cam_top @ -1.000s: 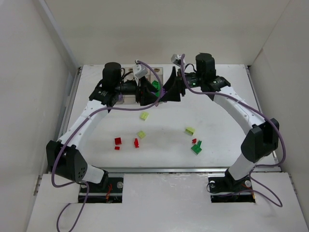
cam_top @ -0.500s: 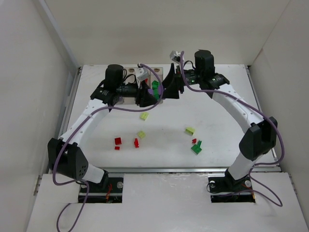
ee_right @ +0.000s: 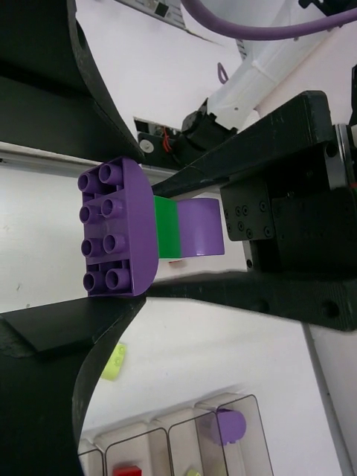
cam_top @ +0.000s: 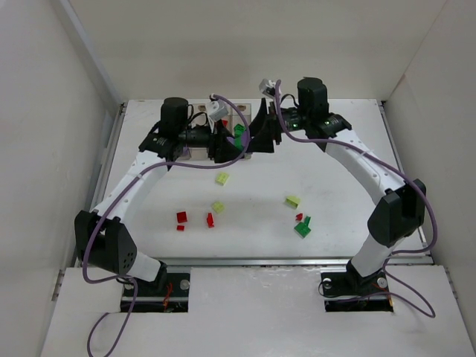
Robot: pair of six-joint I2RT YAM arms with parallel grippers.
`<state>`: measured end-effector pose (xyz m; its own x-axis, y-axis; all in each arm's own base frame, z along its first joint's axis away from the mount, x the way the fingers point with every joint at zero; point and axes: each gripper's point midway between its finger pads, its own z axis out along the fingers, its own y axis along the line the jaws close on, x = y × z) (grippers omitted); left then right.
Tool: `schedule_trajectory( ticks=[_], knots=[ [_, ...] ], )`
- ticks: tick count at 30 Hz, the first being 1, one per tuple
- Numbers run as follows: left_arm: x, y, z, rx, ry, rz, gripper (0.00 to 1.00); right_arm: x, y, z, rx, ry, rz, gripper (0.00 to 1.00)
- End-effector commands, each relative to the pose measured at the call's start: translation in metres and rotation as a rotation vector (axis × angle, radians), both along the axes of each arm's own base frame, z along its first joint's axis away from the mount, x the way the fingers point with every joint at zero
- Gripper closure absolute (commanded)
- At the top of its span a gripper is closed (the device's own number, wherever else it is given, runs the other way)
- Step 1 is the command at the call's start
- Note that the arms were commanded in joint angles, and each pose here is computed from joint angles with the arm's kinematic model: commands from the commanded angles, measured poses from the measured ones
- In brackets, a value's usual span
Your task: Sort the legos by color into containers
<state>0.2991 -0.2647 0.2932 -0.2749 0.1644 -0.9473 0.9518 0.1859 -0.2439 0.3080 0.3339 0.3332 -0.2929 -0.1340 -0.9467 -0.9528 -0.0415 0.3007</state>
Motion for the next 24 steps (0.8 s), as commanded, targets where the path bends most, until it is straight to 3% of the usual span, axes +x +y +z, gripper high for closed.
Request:
schedule_trajectory(
  ticks=[1, 8, 12, 18, 23, 24],
  knots=[
    [0.000, -0.001, 0.027, -0.046, -0.077, -0.028, 0.55, -0.004, 0.004, 0.017, 0.040, -0.068, 0.032, 1.00],
    [0.003, 0.002, 0.027, -0.054, -0.064, -0.001, 1.00, -0.002, 0.009, 0.009, 0.026, -0.053, 0.019, 1.00],
    [0.013, 0.026, 0.009, 0.004, -0.029, 0.118, 1.00, 0.019, 0.014, -0.018, -0.021, 0.009, -0.052, 1.00],
    [0.022, 0.088, -0.061, 0.277, -0.051, 0.362, 1.00, 0.070, 0.022, -0.007, -0.008, 0.021, -0.143, 1.00],
    [0.019, 0.114, -0.074, 0.310, -0.041, 0.480, 1.00, 0.095, 0.047, 0.011, 0.042, 0.024, -0.091, 1.00],
    [0.024, 0.122, -0.074, 0.320, -0.049, 0.529, 1.00, 0.106, 0.053, -0.006, 0.030, 0.070, -0.094, 1.00]
  ],
)
